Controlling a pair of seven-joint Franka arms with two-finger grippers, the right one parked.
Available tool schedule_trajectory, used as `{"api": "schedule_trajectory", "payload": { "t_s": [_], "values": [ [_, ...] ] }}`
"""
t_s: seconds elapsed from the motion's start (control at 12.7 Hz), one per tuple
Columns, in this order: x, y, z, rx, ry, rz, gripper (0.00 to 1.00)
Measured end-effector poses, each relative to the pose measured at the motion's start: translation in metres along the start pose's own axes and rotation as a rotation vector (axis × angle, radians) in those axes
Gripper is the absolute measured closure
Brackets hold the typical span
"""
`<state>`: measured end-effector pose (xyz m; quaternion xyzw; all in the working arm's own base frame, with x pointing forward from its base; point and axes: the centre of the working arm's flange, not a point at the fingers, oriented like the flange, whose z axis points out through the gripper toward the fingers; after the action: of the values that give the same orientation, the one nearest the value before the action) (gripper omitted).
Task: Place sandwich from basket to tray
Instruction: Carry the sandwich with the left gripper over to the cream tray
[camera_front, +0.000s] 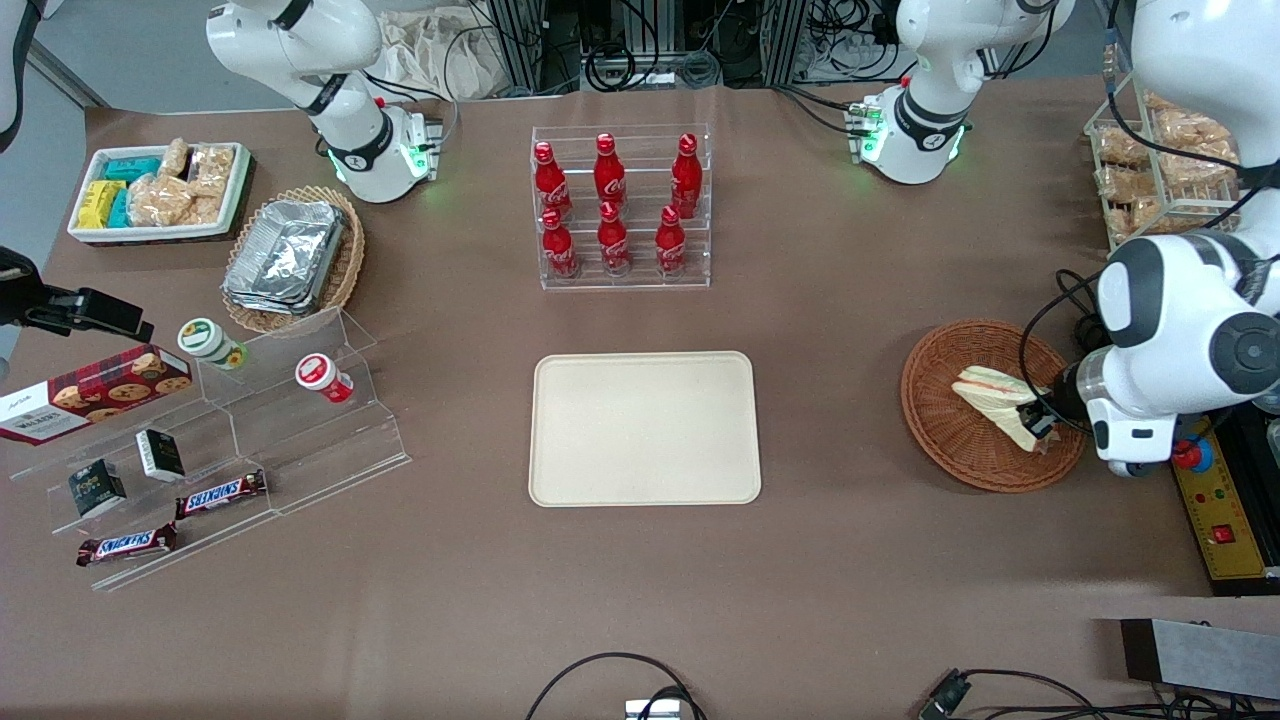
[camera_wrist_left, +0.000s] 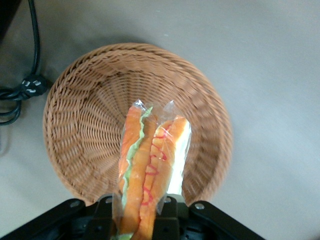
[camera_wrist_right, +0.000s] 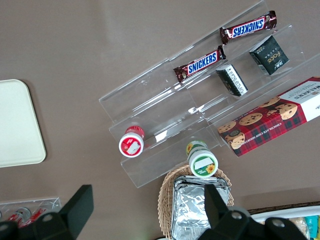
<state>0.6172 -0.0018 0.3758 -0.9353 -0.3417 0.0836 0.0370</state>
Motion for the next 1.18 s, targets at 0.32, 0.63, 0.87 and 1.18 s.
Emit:
{"api": "schedule_trajectory", "payload": {
  "t_s": [0.32, 0.63, 0.87, 1.18],
  "values": [
    [-0.058, 0.065, -0.085, -0.04, 0.018, 0.262, 0.8],
    [-0.163, 0.167, -0.069, -0.072, -0.045, 0.543, 0.8],
    [-0.223, 0.23, -0.003, -0.023, -0.051, 0.693, 0.8],
    [-0.261, 0.283, 0.099, -0.002, -0.069, 0.718, 0.8]
  ]
}}
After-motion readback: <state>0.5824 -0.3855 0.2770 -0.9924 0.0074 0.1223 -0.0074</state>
